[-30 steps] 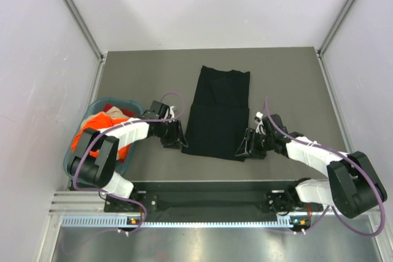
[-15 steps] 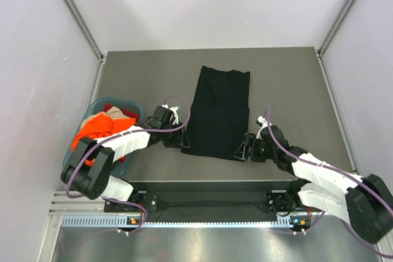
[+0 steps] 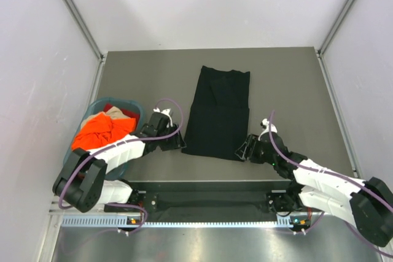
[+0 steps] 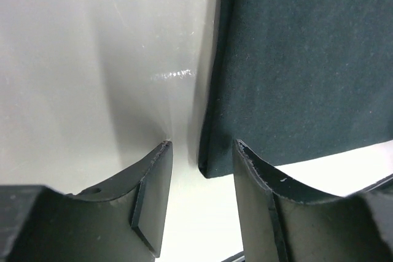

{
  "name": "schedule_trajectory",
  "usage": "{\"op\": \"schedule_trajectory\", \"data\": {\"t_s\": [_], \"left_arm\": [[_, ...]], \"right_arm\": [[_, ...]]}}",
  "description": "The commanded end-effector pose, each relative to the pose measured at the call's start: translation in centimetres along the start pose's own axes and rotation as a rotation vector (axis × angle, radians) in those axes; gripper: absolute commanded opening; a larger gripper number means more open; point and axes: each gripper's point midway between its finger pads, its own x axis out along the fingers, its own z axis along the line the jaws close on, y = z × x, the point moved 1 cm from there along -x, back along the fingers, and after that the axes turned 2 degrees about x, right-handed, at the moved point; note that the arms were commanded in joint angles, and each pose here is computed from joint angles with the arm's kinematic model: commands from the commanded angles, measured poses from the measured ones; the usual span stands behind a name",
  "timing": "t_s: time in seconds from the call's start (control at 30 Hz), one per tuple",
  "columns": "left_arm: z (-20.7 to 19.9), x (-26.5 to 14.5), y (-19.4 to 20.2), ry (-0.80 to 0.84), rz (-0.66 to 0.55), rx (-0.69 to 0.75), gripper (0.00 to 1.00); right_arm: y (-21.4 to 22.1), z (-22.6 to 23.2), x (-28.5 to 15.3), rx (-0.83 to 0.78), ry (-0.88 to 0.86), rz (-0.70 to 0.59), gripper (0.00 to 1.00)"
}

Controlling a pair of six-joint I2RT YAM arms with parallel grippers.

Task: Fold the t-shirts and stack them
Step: Fold the tshirt

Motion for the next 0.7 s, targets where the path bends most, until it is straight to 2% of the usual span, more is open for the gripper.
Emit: {"op": "schedule_trajectory", "data": {"t_s": [0.0,0.13,0.4,0.67], "left_arm": [[1.3,0.5,1.6,-0.042,0.039,-0.027,0.49],[1.5,0.7,2.2,-0.043,0.061,-0.035,0.46],[1.3,0.8,2.6,-0.055,0.112,-0.051,0.45],[2.3,-0.4,4.0,-0.206,0.274,-0.155,0.48]], "right_arm": [[3.9,-3.3,-0.1,0.004,0.133,0.116,0.54],[4.0,-3.3,-0.3,0.014,0.142,0.114,0.51],[4.2,-3.9,-1.3,0.062,0.199,0.122,0.53],[4.5,-2.1,-2.2,0.199,0.188,0.169,0.58]]}}
